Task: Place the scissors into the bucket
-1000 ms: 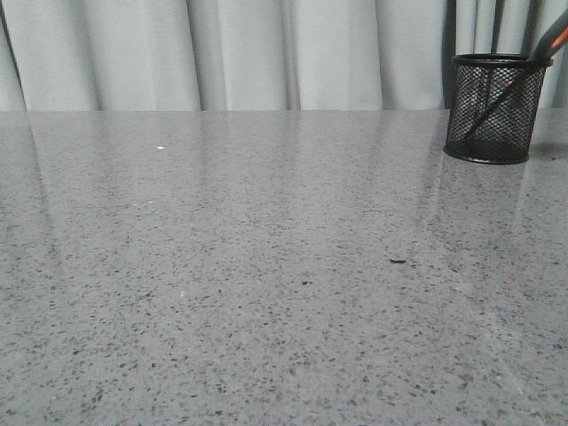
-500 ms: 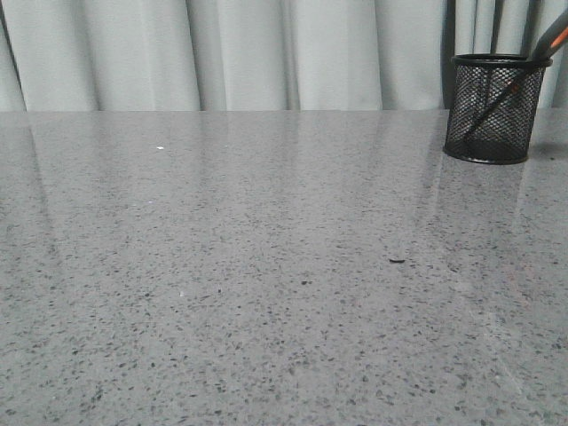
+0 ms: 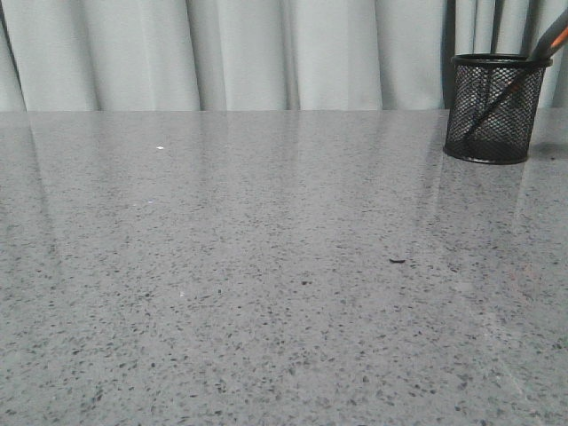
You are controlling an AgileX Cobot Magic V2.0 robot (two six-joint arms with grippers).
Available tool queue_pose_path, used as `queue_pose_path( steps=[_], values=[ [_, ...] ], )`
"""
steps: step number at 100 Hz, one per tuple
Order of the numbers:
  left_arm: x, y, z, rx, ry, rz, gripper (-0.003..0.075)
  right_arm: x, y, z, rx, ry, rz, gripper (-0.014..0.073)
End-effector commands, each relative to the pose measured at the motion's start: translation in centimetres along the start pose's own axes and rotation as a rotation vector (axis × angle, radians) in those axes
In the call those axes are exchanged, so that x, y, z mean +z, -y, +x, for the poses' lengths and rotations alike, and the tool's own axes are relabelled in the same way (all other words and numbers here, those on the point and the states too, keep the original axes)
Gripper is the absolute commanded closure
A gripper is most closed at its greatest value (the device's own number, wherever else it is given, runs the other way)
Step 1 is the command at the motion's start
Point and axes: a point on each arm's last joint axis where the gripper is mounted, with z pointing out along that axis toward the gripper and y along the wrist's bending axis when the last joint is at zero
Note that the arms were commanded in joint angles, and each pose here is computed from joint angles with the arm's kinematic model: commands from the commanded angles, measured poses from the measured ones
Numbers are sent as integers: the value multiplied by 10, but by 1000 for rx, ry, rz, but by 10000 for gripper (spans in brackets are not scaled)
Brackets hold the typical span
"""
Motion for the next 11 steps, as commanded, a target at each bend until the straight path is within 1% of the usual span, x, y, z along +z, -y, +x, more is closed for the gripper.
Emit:
queue_pose_path(
  steps=[1, 11],
  values=[
    [-2, 0, -3, -20, 90, -4, 741, 0, 0, 1, -6, 64, 4, 671],
    [-2, 0, -3, -20, 90, -4, 741, 0, 0, 1, -6, 64, 4, 671]
  ],
)
